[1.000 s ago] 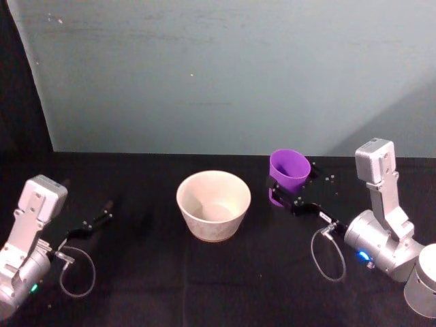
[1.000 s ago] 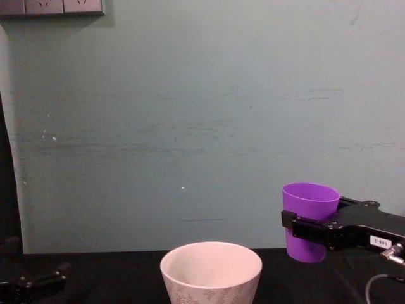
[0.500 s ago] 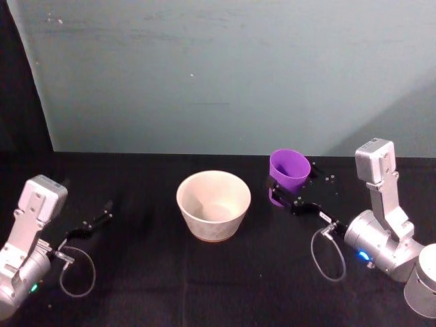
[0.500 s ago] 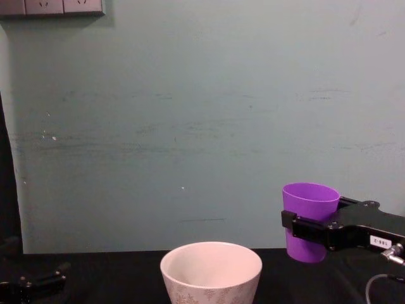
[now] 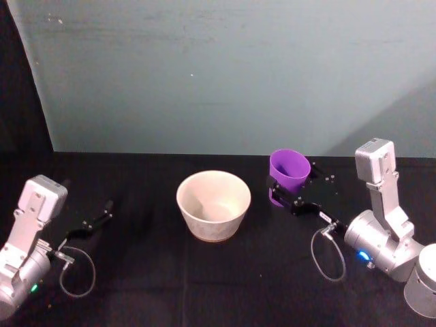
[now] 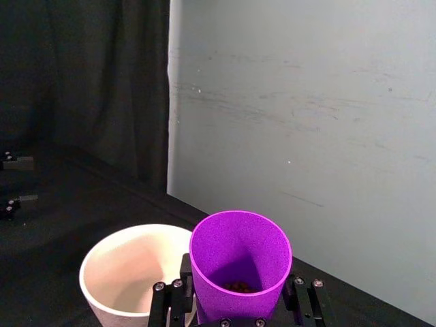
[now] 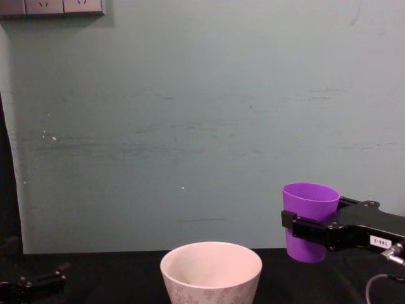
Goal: Pick up the cup and pour the mung beans from the cup into the bowl.
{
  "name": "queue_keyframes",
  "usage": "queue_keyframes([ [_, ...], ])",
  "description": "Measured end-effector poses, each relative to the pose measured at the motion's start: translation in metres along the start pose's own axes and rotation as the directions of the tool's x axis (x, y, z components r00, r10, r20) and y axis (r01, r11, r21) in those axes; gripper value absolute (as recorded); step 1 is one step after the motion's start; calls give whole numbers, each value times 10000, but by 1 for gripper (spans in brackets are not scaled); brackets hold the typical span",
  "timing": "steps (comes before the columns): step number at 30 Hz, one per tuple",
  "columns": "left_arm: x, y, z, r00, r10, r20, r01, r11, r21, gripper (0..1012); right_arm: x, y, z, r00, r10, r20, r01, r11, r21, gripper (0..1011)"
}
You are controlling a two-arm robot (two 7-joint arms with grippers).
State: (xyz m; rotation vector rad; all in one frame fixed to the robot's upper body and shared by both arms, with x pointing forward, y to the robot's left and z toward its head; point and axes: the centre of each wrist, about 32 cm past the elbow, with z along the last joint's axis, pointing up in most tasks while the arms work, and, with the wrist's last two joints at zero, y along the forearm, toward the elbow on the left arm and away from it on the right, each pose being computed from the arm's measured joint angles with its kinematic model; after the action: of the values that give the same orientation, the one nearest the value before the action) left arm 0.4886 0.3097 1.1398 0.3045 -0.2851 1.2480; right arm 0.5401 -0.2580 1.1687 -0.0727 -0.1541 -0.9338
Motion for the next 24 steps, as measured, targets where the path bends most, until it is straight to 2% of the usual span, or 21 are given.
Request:
queue_keyframes([
  [24,0,0,0,10000,0,0,0,10000,1,1011,0,0,0,10000,-1,0,1,10000,0,731],
])
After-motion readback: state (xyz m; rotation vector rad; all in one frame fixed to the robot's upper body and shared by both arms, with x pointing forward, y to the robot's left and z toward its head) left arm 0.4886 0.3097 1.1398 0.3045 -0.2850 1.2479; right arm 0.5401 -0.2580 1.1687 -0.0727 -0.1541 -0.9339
